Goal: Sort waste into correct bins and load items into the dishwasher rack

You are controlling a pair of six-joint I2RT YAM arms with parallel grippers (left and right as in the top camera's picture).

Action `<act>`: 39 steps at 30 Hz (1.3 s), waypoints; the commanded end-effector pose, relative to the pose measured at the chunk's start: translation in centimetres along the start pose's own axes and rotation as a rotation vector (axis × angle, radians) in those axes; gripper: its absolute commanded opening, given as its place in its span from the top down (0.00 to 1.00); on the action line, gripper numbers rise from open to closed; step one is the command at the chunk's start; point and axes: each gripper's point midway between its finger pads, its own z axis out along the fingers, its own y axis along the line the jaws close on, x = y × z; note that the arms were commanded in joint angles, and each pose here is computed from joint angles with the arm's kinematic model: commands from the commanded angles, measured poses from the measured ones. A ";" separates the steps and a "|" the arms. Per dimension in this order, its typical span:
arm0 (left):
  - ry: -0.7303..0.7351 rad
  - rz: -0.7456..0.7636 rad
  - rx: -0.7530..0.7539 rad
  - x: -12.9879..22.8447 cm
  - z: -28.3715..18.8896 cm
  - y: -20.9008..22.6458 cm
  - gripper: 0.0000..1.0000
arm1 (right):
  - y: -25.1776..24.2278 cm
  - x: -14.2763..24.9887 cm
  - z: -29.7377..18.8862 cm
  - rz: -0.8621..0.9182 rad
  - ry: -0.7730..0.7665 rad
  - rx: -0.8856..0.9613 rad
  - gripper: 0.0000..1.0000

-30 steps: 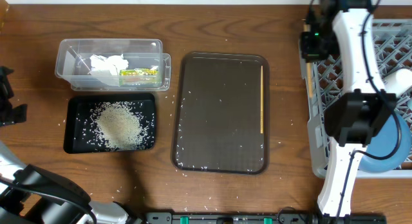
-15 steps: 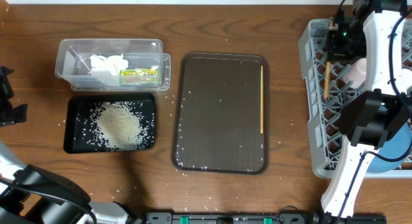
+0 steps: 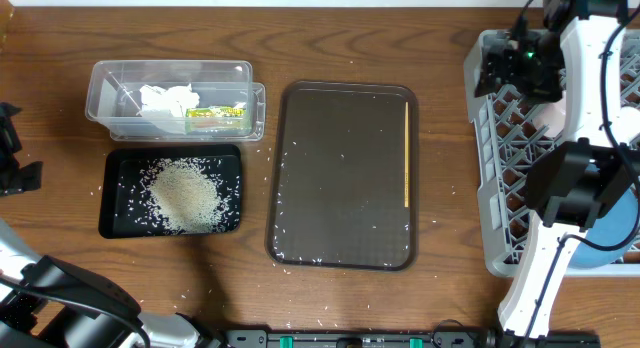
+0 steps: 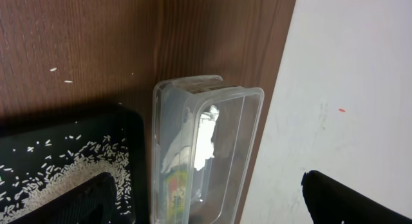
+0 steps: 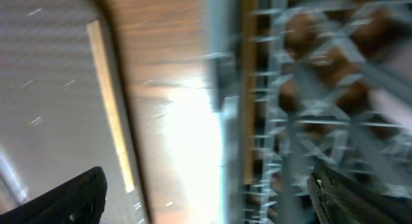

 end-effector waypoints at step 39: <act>0.005 0.010 0.007 0.1 -0.1 -0.1 0.05 | 14.0 4.3 13.8 -0.014 0.035 0.306 0.51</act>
